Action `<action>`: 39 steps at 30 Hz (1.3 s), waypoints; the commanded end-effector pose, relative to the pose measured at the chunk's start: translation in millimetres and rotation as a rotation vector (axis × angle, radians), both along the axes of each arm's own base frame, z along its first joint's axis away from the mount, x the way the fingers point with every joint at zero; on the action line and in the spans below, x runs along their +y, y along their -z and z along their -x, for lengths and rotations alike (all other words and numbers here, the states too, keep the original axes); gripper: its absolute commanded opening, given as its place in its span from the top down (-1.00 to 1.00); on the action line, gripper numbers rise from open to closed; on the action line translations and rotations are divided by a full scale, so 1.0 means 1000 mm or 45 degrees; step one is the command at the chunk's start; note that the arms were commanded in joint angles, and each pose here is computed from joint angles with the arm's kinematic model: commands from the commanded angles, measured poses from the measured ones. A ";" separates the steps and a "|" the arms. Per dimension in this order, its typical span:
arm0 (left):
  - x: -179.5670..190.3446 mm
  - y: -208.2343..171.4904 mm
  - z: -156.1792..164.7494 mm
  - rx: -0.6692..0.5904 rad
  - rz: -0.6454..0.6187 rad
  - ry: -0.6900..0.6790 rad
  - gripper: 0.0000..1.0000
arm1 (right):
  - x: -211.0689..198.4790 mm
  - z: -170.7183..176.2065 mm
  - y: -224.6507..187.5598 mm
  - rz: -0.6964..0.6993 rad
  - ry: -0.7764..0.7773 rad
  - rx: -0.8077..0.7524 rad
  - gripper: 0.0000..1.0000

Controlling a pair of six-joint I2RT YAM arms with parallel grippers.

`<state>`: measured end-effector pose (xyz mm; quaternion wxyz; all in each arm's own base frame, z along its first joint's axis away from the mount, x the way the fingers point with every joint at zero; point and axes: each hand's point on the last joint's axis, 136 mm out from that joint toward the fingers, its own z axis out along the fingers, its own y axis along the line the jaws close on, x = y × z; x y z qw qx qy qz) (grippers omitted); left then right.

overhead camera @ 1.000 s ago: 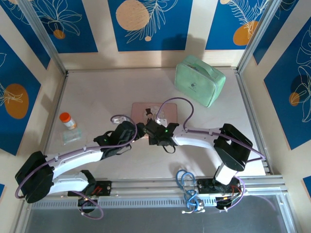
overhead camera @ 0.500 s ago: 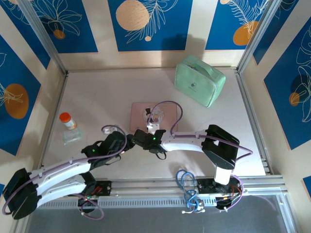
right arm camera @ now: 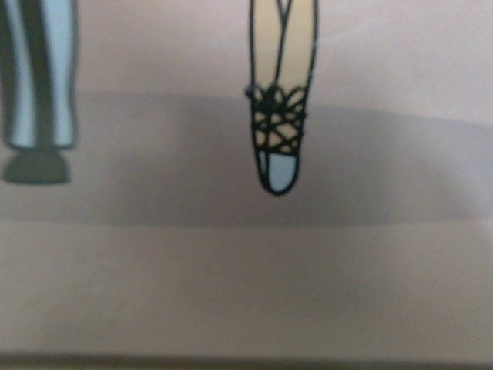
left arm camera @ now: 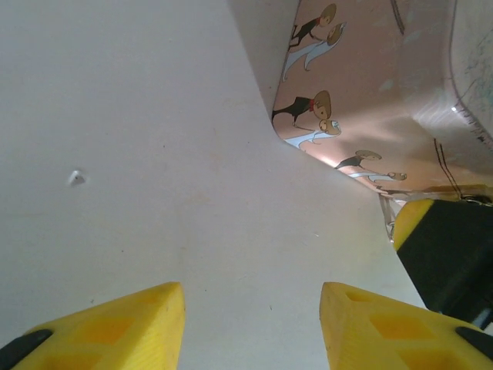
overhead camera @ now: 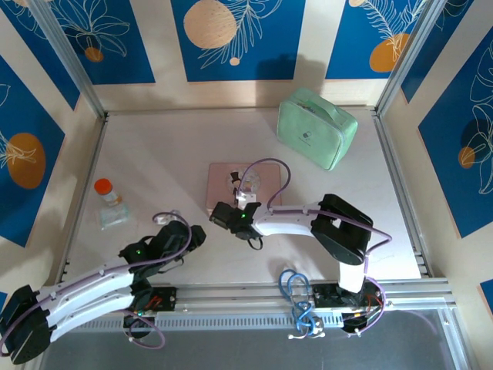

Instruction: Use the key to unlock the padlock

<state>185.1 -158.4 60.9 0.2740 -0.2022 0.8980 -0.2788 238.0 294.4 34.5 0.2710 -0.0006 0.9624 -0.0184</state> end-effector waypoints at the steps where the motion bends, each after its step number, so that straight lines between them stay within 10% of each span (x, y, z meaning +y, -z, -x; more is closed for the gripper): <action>1: -0.003 0.004 0.000 0.029 0.041 -0.018 0.01 | 0.004 -0.010 -0.004 0.015 0.005 -0.037 -0.10; 23: -0.006 0.004 -0.002 0.008 0.072 -0.017 0.04 | 0.007 -0.006 -0.006 0.107 -0.020 0.082 0.45; 39: -0.043 -0.022 -0.006 -0.199 0.265 0.147 -0.08 | 0.021 0.015 -0.022 -0.080 -0.032 0.597 0.67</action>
